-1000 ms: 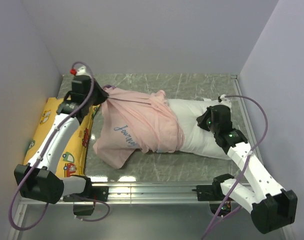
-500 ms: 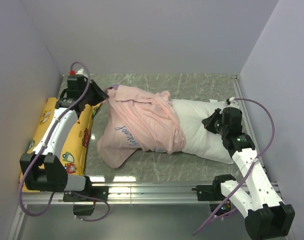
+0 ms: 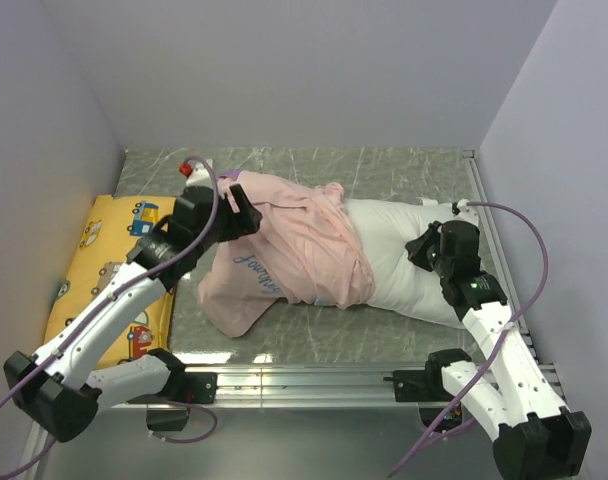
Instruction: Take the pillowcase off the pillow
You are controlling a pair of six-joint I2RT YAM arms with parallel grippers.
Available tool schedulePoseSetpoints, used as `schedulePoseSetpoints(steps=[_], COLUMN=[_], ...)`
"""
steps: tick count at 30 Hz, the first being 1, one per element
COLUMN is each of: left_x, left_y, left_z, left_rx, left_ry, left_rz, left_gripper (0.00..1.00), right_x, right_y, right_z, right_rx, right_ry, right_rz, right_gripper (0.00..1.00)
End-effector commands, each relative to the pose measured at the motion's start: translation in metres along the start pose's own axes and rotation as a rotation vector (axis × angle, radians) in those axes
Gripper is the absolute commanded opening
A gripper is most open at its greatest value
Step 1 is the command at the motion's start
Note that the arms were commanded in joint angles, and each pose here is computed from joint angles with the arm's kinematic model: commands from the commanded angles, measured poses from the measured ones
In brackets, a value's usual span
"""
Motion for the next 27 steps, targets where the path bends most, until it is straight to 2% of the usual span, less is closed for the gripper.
schedulePoseSetpoints(steps=[1, 5, 8, 11, 12, 14, 15, 16, 18, 19, 22, 27], left_x=[0.007, 0.017, 0.01, 0.001, 0.0, 0.001, 0.002, 0.002, 0.002, 0.001, -0.002, -0.006], left_y=[0.011, -0.006, -0.008, -0.005, -0.002, -0.001, -0.001, 0.001, 0.003, 0.005, 0.007, 0.016], left_z=[0.032, 0.073, 0.091, 0.097, 0.096, 0.091, 0.091, 0.089, 0.088, 0.09, 0.096, 0.103], left_rx=[0.036, 0.032, 0.038, 0.051, 0.062, 0.071, 0.07, 0.069, 0.065, 0.061, 0.054, 0.037], left_ry=[0.015, 0.07, 0.092, 0.091, 0.082, 0.053, 0.05, 0.038, 0.035, 0.04, 0.051, 0.054], left_rz=[-0.077, -0.036, -0.041, -0.078, -0.092, -0.093, -0.089, -0.103, -0.109, -0.117, -0.122, -0.149], left_gripper=[0.79, 0.8, 0.82, 0.72, 0.55, 0.34, 0.19, 0.13, 0.02, 0.0, 0.0, 0.01], right_x=[0.003, 0.003, 0.004, 0.01, 0.015, 0.025, 0.03, 0.038, 0.048, 0.05, 0.048, 0.017], right_y=[-0.018, -0.015, -0.014, -0.013, -0.008, -0.005, 0.001, 0.016, 0.029, 0.038, 0.059, 0.073], right_z=[-0.001, 0.002, 0.004, 0.003, -0.004, -0.005, -0.008, -0.014, -0.019, -0.016, -0.005, 0.036], right_rx=[0.018, 0.033, 0.043, 0.067, 0.087, 0.135, 0.155, 0.197, 0.231, 0.258, 0.307, 0.397], right_ry=[-0.043, -0.045, -0.047, -0.041, -0.053, -0.04, -0.04, -0.045, -0.038, -0.027, 0.026, 0.143], right_rz=[0.106, 0.115, 0.12, 0.124, 0.116, 0.12, 0.107, 0.062, 0.038, 0.005, -0.062, -0.033], right_gripper=[0.0, 0.0, 0.0, 0.0, 0.04, 0.27, 0.39, 0.54, 0.63, 0.7, 0.8, 0.88])
Point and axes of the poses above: each gripper's point midway between its finger pads, its own x axis back along the fingers, its own y axis along the line the jaws close on, z = x × y, the point moved 1 cm from there along x, back along the fingers
